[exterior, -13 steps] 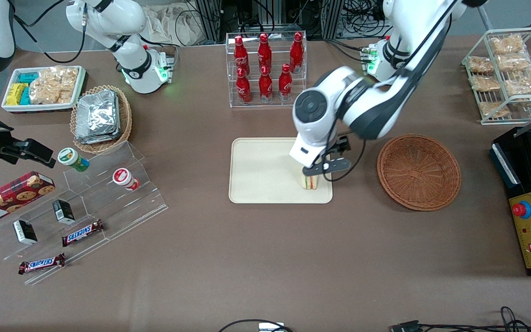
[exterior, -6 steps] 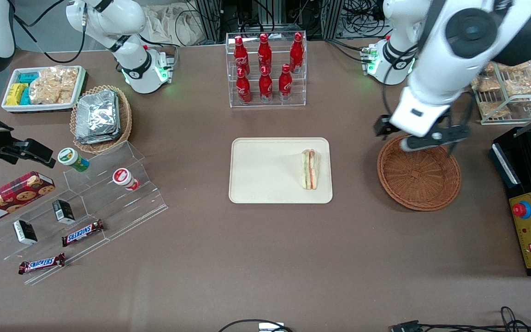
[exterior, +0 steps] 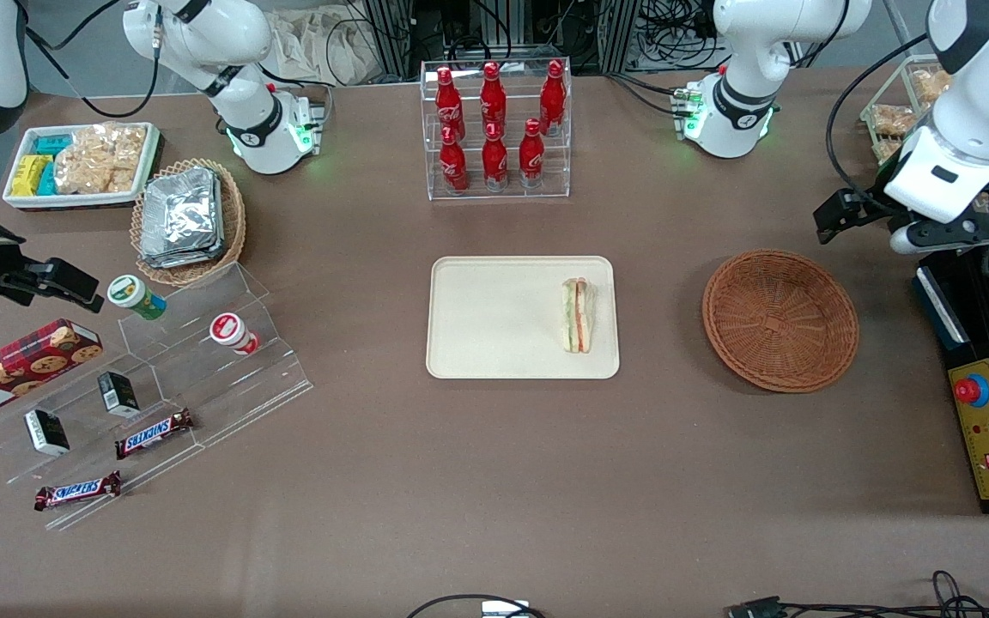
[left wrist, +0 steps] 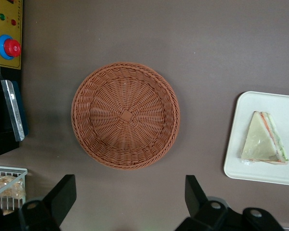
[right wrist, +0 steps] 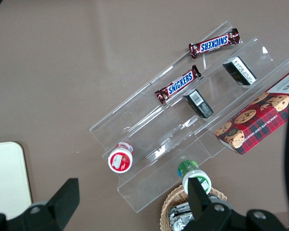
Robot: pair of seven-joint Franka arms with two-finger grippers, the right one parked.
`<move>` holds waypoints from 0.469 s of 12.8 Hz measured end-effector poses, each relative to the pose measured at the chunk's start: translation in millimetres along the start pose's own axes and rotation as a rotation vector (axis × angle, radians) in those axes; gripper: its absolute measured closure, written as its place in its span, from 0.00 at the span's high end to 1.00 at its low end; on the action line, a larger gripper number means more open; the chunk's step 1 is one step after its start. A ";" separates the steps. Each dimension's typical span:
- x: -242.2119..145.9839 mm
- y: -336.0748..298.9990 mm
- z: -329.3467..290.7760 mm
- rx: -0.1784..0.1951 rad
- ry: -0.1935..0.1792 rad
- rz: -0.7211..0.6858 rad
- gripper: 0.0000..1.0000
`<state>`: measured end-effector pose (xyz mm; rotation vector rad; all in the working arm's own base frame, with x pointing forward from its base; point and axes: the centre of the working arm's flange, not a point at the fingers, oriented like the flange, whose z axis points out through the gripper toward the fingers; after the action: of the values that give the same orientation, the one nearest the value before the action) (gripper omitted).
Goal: Place sandwich from basket to tray
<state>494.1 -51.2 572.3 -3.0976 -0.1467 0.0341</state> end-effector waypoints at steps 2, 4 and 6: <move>-1.9 5.8 -1.7 0.002 -0.008 0.012 1.00; -2.4 7.7 -8.3 0.005 -0.021 0.016 1.00; -1.8 7.4 -15.4 0.007 -0.027 0.015 1.00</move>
<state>493.4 -59.4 587.4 -3.0928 -0.1235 0.0775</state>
